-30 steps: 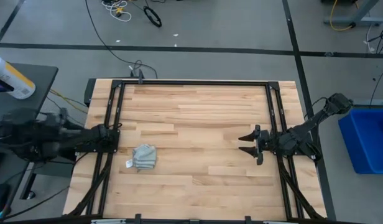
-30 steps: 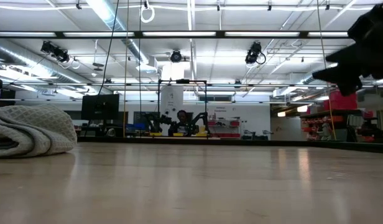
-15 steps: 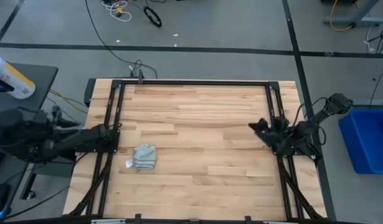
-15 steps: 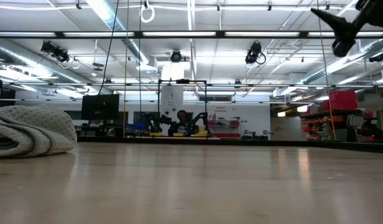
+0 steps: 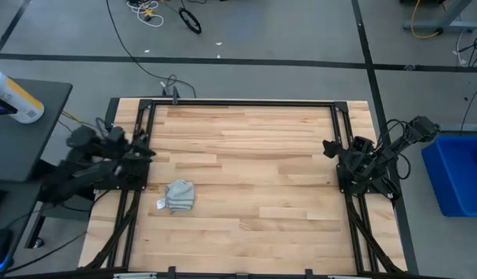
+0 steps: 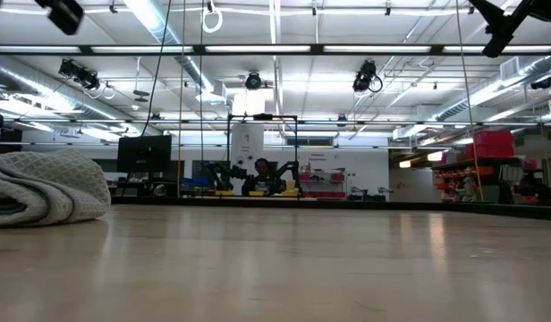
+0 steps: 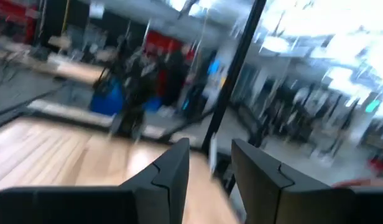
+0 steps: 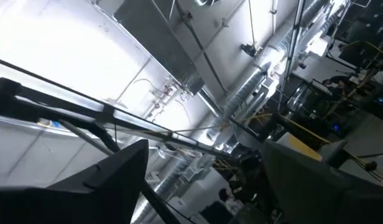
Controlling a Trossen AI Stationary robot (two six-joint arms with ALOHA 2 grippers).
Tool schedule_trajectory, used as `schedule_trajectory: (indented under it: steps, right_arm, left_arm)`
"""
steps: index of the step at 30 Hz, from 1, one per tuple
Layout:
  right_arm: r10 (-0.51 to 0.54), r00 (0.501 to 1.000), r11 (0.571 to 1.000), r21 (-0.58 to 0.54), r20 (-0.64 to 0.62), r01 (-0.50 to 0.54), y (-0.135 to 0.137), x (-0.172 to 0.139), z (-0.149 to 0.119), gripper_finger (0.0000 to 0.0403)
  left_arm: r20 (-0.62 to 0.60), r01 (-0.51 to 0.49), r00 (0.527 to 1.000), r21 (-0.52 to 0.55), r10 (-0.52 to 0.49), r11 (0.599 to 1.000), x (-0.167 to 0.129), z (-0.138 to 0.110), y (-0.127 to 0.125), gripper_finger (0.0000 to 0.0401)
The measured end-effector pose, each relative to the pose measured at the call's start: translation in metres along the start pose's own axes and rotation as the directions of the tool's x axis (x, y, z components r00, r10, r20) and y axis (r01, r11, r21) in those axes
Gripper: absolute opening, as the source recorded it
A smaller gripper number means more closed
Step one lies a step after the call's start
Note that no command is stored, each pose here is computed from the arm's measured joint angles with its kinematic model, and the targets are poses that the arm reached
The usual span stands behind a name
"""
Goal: Fold microfiber towels
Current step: Return to Home Position
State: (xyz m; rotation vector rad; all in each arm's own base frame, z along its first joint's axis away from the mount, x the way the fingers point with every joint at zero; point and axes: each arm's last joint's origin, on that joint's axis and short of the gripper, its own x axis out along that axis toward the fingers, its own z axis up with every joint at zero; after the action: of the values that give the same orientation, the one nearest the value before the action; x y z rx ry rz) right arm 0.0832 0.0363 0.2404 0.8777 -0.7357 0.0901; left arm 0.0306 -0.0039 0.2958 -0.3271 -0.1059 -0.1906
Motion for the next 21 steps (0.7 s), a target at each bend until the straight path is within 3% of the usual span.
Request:
schedule_trajectory:
  steps: [4,15,21]
  right_arm:
    - [0.0,1.0,1.0,0.0,0.0,0.0,0.0,0.0,0.0,0.033]
    - [0.0,1.0,1.0,-0.003,0.001,0.0,0.0,0.0,0.0,0.0314]
    - [-0.029,0.999,0.981,-0.191,0.03,0.034,-0.001,0.0,0.002,0.0294]
  left_arm:
    - [0.091,0.04,0.995,-0.048,-0.036,0.998,0.019,-0.023,0.023,0.0128]
    - [-0.057,0.002,0.998,-0.162,-0.011,0.987,0.037,-0.096,0.066,0.0128]
    - [-0.068,0.082,0.993,-0.132,-0.092,0.988,0.038,-0.107,0.069,0.0128]
